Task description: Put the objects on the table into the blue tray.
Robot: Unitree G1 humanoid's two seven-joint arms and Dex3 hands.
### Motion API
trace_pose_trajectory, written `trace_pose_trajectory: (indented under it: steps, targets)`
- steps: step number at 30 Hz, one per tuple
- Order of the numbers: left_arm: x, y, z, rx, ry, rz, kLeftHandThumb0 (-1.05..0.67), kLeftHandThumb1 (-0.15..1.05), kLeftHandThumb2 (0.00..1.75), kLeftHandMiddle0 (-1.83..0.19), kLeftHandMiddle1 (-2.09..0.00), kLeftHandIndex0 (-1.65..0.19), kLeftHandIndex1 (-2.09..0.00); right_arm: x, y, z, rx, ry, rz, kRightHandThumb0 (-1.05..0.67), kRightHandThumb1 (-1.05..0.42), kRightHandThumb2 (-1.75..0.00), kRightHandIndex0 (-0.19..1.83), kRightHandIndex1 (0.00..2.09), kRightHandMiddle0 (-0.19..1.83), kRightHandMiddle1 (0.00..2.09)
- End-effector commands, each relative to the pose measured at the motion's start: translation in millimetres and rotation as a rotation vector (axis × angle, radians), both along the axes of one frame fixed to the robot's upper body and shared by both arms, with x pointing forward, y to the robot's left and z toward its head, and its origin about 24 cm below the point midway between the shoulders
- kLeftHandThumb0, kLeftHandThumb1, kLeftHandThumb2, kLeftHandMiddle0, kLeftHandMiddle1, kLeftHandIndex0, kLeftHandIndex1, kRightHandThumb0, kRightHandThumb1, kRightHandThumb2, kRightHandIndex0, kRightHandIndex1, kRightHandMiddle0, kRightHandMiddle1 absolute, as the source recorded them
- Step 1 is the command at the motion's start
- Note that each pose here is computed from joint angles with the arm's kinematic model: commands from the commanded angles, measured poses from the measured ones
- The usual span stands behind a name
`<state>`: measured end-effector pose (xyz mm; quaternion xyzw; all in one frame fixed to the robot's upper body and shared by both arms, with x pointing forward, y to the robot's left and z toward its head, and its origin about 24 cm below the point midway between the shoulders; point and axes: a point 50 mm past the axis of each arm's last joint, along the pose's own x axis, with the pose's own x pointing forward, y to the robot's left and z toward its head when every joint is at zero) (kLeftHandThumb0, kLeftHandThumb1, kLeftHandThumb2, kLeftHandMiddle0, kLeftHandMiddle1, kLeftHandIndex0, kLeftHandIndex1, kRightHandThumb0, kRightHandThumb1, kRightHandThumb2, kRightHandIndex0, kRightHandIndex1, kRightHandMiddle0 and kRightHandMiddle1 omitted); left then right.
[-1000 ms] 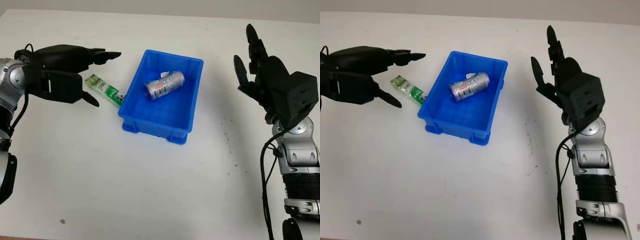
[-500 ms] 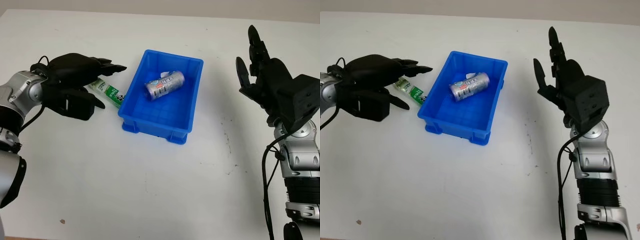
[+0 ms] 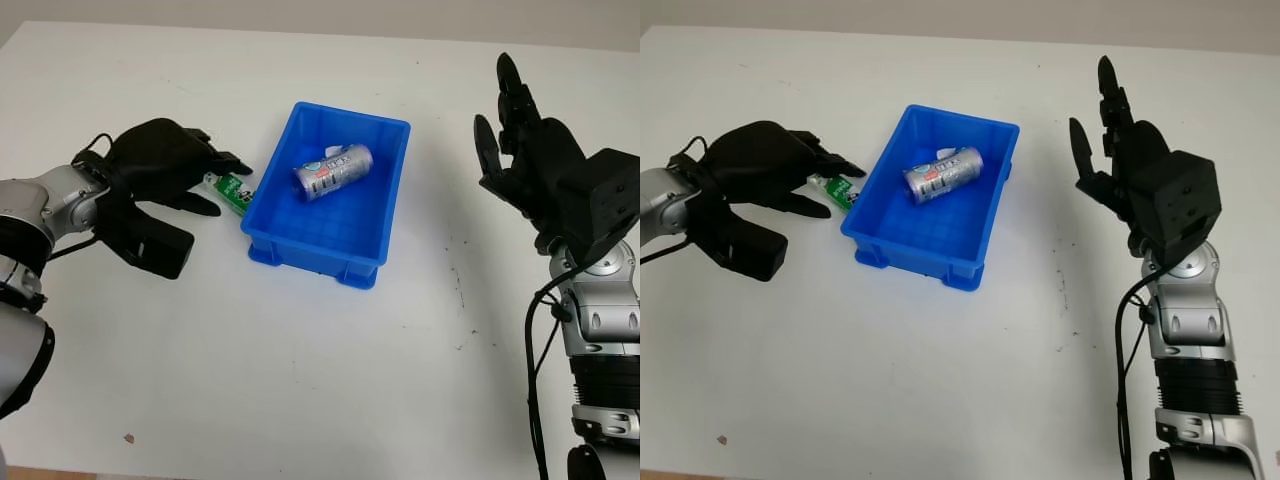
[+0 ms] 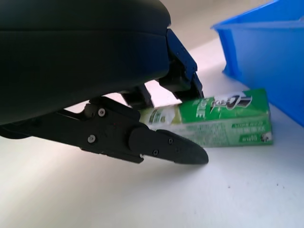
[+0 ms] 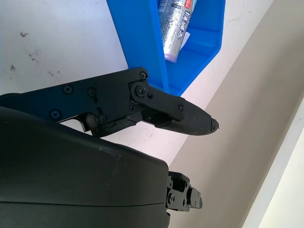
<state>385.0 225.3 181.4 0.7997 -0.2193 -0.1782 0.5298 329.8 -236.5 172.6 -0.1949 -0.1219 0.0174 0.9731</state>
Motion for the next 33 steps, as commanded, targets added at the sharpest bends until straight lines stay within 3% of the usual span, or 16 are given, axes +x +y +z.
trace_pose_trajectory:
  steps: [1,3,5,8,12,15,16,19,25,28,31,33]
  targets:
    - [-1.0,4.0,-9,0.053,0.006,0.009,-0.44,1.03,0.09,-0.82,-2.08,-0.19,-1.73,-0.7,1,8,-0.016,-0.020,0.000,-0.55,-1.05,-0.71,-0.19,0.00,-0.19,0.01]
    - [0.1,5.5,-10,0.099,-0.035,0.016,-0.54,1.04,0.19,-1.02,-2.09,-0.39,-2.02,-0.5,1,8,-0.019,-0.016,0.002,-0.56,-1.05,-0.69,-0.19,0.00,-0.19,0.01]
    - [1.5,7.0,-10,0.121,-0.056,0.033,-0.60,1.05,0.25,-1.13,-2.09,-0.54,-2.07,-0.2,2,8,-0.017,-0.016,0.007,-0.56,-1.05,-0.69,-0.19,0.00,-0.19,0.01]
    - [1.9,10.8,-6,0.097,-0.061,0.055,-0.59,1.05,0.27,-1.07,-2.09,-0.43,-2.09,0.6,2,8,-0.012,-0.016,0.010,-0.56,-1.05,-0.68,-0.19,0.00,-0.19,0.00]
    - [4.4,18.0,-2,0.059,-0.055,0.130,-0.53,1.05,0.20,-0.77,-2.09,-0.23,-2.09,1.8,2,8,-0.022,-0.010,0.014,-0.57,-1.05,-0.68,-0.19,0.00,-0.19,0.00]
    - [6.3,23.0,1,0.029,-0.062,0.186,-0.50,1.05,0.17,-0.65,-2.09,-0.19,-1.78,2.6,2,7,-0.028,-0.002,0.013,-0.58,-1.05,-0.69,-0.19,0.00,-0.19,0.00]
    - [7.1,25.2,2,0.022,-0.067,0.207,-0.49,1.05,0.16,-0.68,-2.09,-0.12,-1.94,2.8,3,7,-0.023,-0.001,0.015,-0.59,-1.05,-0.68,-0.19,0.00,-0.19,0.00]
    - [10.5,32.4,13,-0.007,-0.097,0.291,-0.48,1.05,0.19,-0.64,-2.09,-0.04,-2.08,2.5,4,8,-0.019,0.003,0.017,-0.59,-1.05,-0.68,-0.19,0.00,-0.19,0.00]
    - [15.4,33.8,49,-0.147,-0.302,0.346,-0.45,1.05,0.22,-0.61,-2.09,-0.18,-2.09,1.9,3,7,-0.032,0.001,0.020,-0.58,-1.05,-0.68,-0.19,0.00,-0.19,0.00]
    - [14.3,22.7,79,-0.241,-0.480,0.277,-0.45,1.05,0.23,-0.68,-2.09,-0.20,-2.09,1.7,3,6,-0.026,0.006,0.022,-0.59,-1.05,-0.68,-0.18,0.01,-0.19,0.01]
    - [9.6,8.5,106,-0.199,-0.740,0.211,-0.44,1.05,0.24,-0.94,-2.09,-0.32,-2.09,2.1,5,7,-0.027,0.016,0.018,-0.58,-1.05,-0.69,-0.19,0.01,-0.19,0.02]
    - [5.1,-3.4,118,-0.219,-0.836,0.156,-0.39,1.05,0.29,-1.10,-2.09,-0.26,-2.09,2.6,6,7,-0.029,0.023,0.015,-0.57,-1.05,-0.69,-0.19,0.01,-0.19,0.02]
